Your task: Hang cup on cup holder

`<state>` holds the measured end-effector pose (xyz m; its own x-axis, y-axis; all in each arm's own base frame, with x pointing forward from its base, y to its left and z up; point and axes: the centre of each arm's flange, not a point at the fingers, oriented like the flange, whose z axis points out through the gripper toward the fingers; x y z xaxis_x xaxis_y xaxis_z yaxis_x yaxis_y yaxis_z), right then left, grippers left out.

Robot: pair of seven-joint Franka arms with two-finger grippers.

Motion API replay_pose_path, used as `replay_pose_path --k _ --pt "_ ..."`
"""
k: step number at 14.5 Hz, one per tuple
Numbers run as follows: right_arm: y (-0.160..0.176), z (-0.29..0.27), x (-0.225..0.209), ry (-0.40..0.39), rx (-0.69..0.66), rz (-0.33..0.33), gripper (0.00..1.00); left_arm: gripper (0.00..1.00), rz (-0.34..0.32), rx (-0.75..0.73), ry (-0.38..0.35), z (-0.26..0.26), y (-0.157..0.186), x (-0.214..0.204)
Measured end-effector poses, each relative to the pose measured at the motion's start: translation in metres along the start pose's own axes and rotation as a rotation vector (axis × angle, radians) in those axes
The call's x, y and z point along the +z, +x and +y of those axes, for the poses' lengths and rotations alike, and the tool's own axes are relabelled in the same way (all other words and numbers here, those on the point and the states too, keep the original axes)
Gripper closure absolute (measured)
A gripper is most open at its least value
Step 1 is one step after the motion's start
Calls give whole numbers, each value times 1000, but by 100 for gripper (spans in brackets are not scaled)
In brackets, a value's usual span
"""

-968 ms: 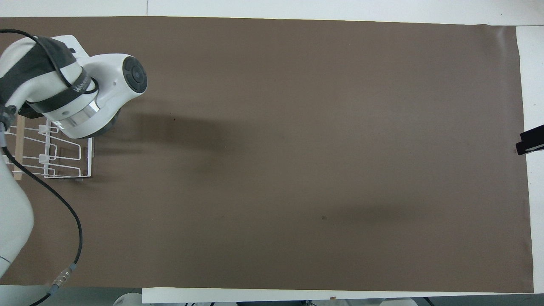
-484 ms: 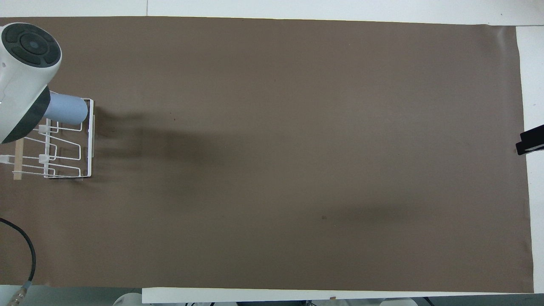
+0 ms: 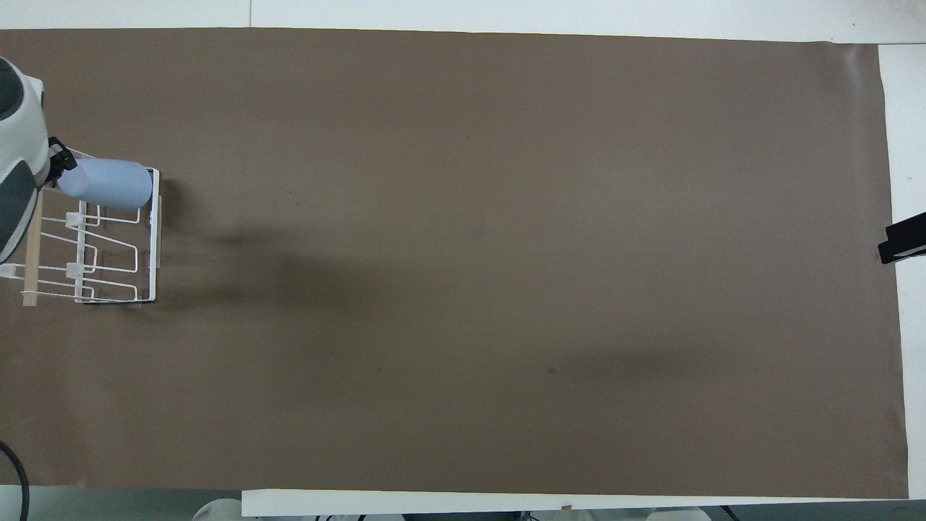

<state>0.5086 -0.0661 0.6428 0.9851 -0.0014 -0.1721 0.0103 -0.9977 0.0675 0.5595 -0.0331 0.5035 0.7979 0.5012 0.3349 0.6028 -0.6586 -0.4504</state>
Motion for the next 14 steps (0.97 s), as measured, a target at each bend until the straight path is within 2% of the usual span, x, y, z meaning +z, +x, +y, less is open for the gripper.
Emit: replay_pose_path --k 3,8,11,14 --pt "0 0 0 0 0 0 0 0 -88 145 -117 -37 -18 -27" --pt "0 0 0 0 0 0 0 0 -244 451 -401 -58 -13 -47" --pt "0 0 0 0 0 0 0 0 -276 595 -534 -68 13 -66" --pt "0 0 0 0 0 0 0 0 -281 686 -582 -70 34 -66"
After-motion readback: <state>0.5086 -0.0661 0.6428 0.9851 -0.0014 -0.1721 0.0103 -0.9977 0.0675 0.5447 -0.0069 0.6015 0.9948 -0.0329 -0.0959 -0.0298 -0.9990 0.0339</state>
